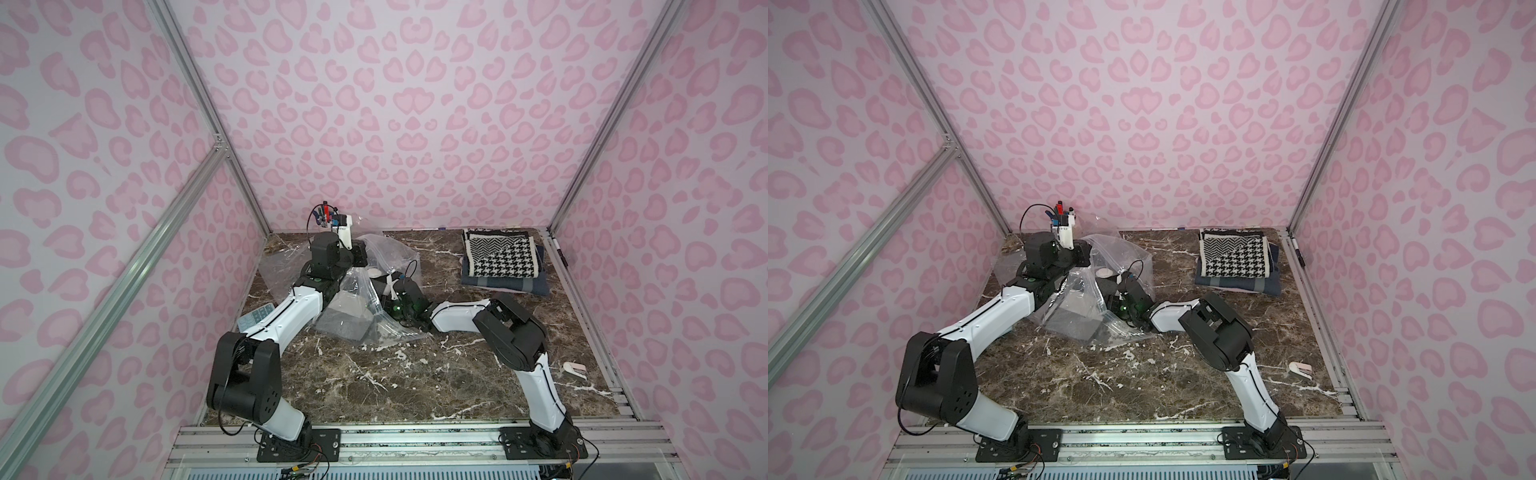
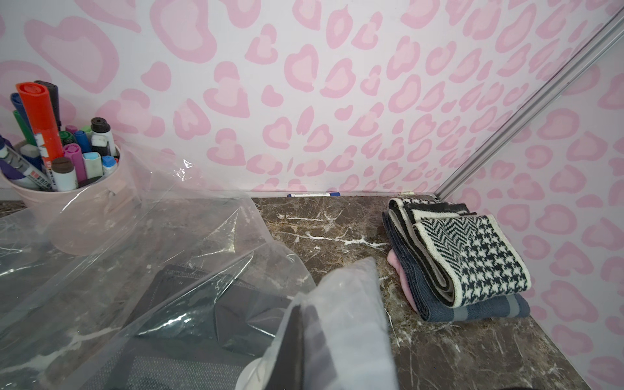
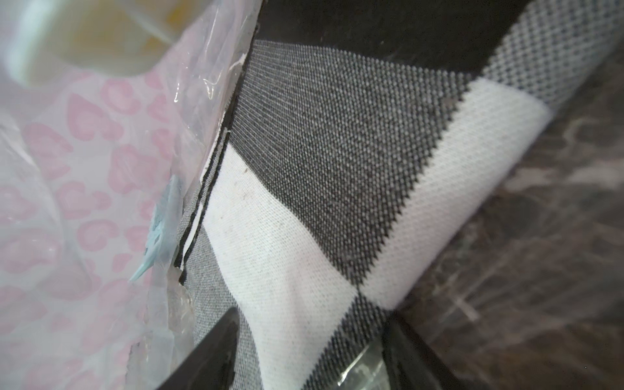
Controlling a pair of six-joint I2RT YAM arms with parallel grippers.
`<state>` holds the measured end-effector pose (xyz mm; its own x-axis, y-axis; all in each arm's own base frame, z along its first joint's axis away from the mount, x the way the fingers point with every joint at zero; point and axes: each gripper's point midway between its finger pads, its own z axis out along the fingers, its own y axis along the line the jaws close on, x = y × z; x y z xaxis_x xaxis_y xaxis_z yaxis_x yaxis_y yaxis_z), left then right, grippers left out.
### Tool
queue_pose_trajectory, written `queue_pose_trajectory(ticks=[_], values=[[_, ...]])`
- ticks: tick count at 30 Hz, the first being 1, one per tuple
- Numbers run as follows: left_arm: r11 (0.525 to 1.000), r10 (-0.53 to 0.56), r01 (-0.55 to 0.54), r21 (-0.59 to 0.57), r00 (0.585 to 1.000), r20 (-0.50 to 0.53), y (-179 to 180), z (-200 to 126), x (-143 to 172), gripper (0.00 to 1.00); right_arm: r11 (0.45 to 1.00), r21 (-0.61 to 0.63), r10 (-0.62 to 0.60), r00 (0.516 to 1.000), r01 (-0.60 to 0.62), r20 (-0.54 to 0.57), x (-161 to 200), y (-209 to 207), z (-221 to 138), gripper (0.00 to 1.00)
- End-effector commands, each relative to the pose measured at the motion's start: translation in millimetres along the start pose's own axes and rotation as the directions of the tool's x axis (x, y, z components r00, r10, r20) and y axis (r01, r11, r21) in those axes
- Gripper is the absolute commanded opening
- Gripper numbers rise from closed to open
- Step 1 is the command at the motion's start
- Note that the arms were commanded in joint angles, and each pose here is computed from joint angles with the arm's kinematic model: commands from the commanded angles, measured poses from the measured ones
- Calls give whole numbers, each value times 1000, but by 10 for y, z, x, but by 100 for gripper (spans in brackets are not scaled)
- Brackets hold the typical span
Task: Take the blanket out of the vacuum bag
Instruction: Take out the blanket from the vacuum bag.
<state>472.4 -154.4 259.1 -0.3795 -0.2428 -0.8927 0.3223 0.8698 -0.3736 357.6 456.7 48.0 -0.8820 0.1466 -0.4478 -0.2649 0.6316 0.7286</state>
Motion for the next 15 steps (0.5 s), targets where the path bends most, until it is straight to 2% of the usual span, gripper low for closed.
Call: queue_pose_trajectory(ticks=[1,9,15], values=[[1000,7,-7,11,1000,25,-25,-11,-58,4,999,-17,33,999,-34,-8,-8,-6,40,68],[1000,-1,0,16,1000,23,-21,5,-39,4,968,-190,165,986,-166,-20,-50,111,141,68],[1000,-3,2,17,1000,17,-20,13,-16,4,980,-144,132,991,-136,-37,-33,147,294,65]])
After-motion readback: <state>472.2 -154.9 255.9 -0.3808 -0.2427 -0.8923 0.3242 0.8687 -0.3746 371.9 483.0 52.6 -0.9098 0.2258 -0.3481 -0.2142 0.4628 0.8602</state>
